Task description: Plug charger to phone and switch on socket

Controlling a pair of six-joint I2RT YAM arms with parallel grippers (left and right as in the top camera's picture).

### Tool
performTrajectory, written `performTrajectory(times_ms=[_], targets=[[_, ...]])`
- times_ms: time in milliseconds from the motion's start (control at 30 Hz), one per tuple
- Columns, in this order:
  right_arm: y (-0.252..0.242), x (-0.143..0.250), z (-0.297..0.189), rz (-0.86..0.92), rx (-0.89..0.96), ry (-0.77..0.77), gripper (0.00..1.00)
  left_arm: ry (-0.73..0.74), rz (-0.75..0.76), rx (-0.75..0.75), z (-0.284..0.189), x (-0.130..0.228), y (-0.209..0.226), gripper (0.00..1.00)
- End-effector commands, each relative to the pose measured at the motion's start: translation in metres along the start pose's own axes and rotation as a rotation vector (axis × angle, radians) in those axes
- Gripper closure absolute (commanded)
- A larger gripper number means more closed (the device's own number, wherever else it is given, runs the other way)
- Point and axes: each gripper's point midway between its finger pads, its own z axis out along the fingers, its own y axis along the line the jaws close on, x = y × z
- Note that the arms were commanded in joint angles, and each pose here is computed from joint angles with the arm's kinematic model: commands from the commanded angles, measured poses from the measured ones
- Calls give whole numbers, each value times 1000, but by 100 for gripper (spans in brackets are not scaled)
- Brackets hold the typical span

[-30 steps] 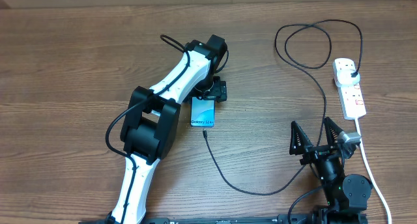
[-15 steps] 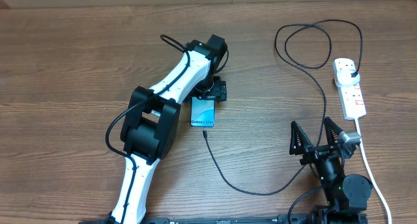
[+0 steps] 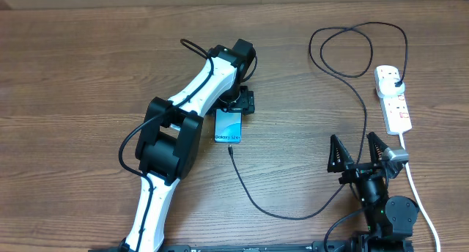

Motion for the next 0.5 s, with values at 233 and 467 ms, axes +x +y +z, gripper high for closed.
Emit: performTrajectory(times_ms=[233, 467], targets=[[1, 0, 0, 18, -6, -11, 0, 80, 14, -48, 43, 13, 11, 9], [25, -9, -2, 40, -135, -23, 0, 81, 14, -48, 43, 13, 11, 9]])
